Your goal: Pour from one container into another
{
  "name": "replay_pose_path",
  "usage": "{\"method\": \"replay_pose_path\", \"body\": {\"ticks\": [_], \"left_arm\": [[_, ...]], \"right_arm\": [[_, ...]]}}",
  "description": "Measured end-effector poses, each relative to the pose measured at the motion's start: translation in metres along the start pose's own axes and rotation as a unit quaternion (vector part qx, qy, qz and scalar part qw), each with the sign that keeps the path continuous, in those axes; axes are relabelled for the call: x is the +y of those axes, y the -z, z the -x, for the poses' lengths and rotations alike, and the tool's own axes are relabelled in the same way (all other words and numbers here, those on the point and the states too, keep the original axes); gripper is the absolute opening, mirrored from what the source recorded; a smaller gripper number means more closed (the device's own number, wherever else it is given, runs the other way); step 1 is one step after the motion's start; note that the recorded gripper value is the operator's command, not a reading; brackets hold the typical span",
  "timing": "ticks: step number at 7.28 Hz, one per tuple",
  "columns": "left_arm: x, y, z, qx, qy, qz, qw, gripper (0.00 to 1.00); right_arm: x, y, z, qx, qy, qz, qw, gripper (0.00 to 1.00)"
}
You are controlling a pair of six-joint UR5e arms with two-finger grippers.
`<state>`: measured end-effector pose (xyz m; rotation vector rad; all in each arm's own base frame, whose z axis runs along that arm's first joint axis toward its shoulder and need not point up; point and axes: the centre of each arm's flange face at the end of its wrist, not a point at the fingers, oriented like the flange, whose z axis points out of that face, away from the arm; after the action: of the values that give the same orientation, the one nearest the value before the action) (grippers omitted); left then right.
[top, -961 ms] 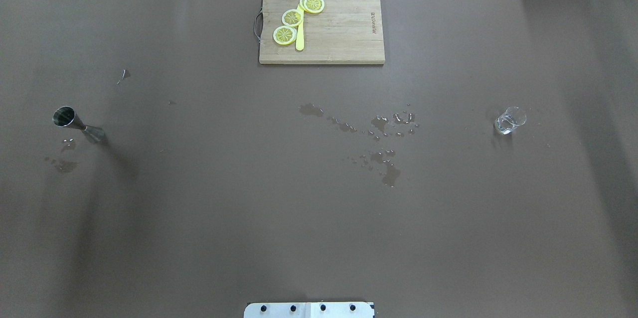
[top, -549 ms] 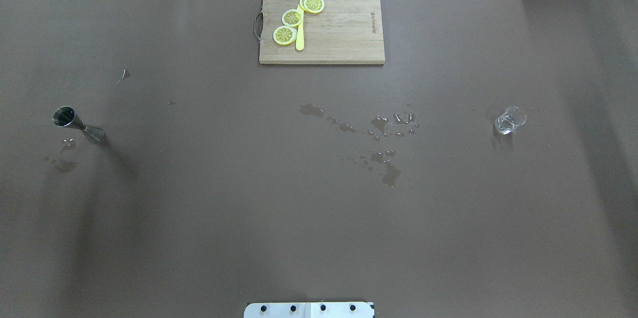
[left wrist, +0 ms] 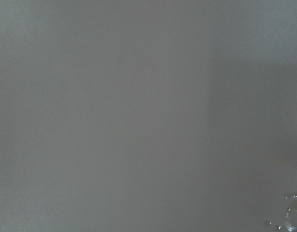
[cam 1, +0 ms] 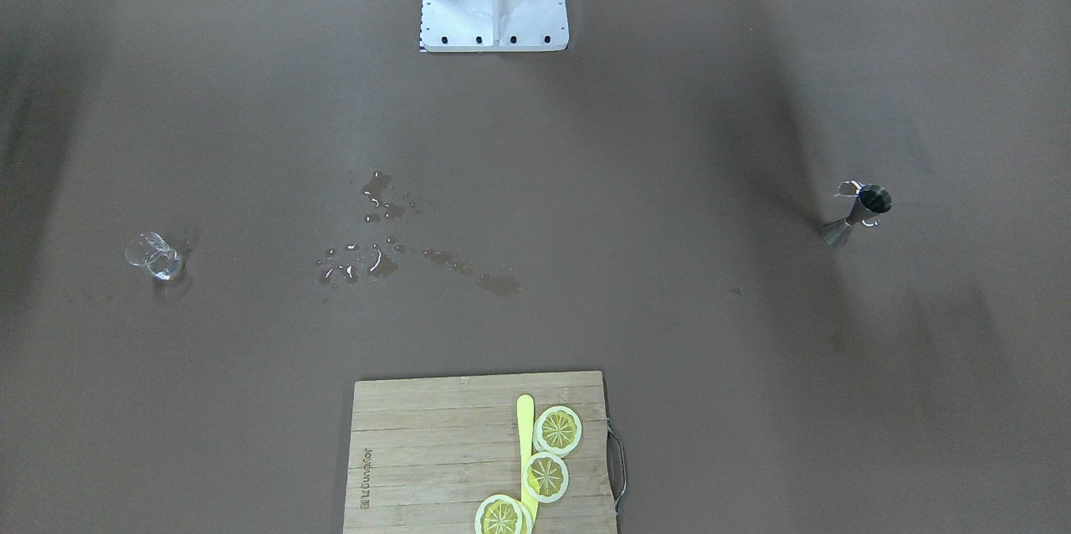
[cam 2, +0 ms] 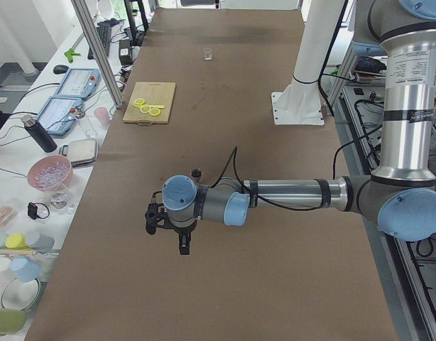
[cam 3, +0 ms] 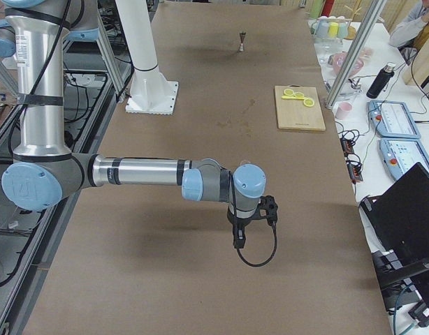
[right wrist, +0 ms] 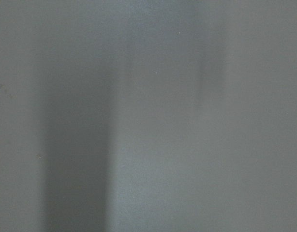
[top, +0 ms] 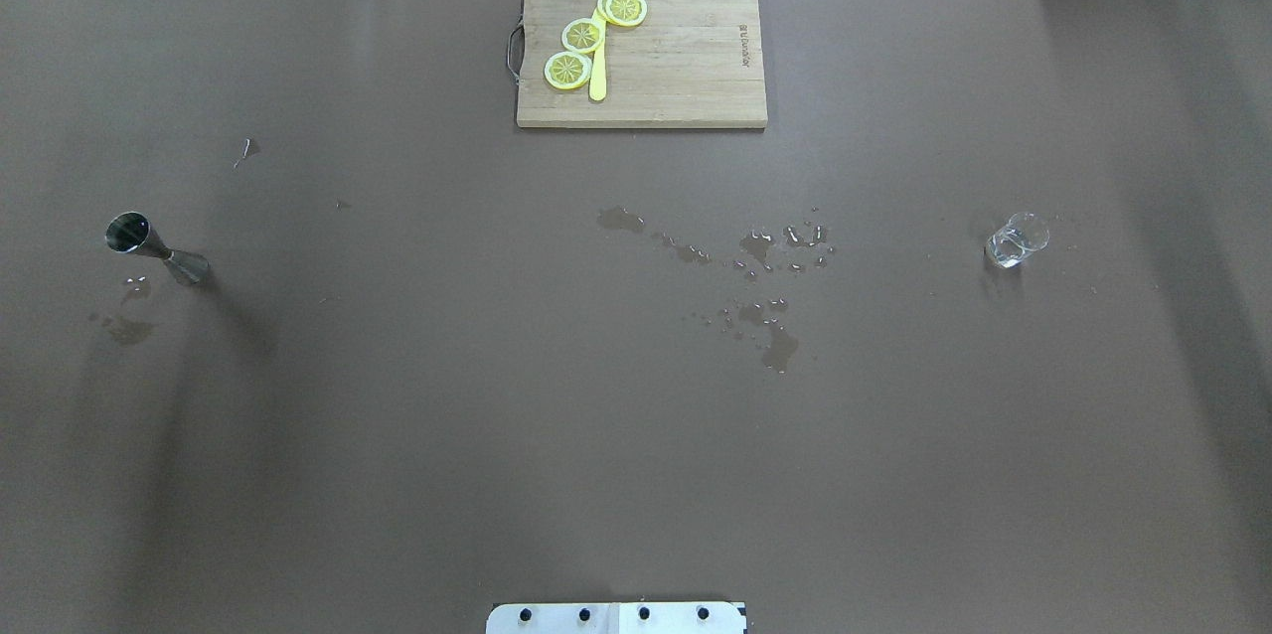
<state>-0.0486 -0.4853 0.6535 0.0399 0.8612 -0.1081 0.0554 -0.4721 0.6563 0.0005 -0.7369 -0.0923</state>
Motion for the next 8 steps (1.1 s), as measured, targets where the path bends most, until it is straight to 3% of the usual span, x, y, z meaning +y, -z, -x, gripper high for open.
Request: {"method": "replay_pose_path", "body": {"ticks": [8], "left_arm": [[-0.0049,0.0008,-0.0026,0.000,-0.002,-0.001,1.0000,0.99]], "right_arm": [[-0.0011,0.0002,0.0008,0.000,0.001,0.000,1.0000,1.00]]}}
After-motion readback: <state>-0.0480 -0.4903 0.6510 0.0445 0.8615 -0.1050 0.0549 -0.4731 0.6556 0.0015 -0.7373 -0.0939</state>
